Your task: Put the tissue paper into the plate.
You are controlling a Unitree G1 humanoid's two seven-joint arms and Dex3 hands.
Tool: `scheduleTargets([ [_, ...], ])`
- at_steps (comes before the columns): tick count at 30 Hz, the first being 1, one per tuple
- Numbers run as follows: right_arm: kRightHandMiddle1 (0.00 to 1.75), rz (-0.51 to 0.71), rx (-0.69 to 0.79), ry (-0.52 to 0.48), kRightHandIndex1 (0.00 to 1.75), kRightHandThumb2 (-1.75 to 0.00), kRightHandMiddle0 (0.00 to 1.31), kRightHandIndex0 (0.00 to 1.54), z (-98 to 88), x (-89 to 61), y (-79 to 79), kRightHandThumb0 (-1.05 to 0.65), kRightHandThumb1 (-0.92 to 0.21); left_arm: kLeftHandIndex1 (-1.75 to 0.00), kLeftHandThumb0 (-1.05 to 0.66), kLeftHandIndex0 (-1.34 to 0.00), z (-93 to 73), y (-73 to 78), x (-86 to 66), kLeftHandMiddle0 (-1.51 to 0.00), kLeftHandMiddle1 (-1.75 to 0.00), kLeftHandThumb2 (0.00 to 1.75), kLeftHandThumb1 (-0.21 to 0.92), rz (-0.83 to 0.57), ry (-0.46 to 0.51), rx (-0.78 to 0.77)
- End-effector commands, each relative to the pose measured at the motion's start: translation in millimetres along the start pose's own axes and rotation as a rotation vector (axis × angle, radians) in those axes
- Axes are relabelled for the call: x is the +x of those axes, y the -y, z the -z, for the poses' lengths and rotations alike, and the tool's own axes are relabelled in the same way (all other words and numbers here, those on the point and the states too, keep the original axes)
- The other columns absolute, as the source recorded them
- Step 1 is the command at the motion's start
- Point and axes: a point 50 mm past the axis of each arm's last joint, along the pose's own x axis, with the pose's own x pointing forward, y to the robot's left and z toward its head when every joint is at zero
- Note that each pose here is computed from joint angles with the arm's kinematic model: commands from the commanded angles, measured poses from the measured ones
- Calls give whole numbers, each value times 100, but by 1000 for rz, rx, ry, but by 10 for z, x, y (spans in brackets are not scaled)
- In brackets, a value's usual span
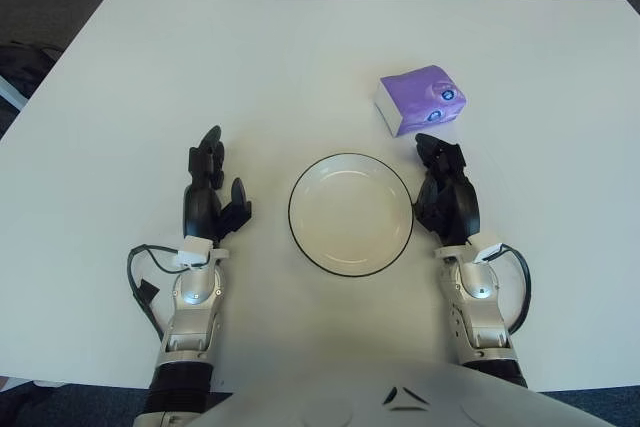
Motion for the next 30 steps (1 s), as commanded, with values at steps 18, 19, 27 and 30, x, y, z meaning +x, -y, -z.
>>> scheduleTargets([
  [18, 94, 37, -3, -241, 42, -88, 0, 28, 396, -290, 124, -51, -92, -57, -70, 0, 461, 1, -421, -27, -1, 79, 92, 7, -257, 84],
  [19, 94, 37, -3, -239, 42, -88, 0, 27, 395, -287, 128, -51, -92, -57, -70, 0, 463, 5, -415, -28, -1, 79, 92, 7, -257, 84],
  [27, 91, 105, -8, -61, 42, -87, 0, 27, -77, -326, 294, -52, -92, -58, -70, 0, 483, 12, -358, -28, -1, 80, 92, 5, -255, 80],
  [30, 90, 139, -7, 17, 41, -84, 0, 26, -296, -255, 381, -53, -92, -58, -70, 0, 487, 13, -340, -28, -1, 80, 92, 3, -253, 77],
])
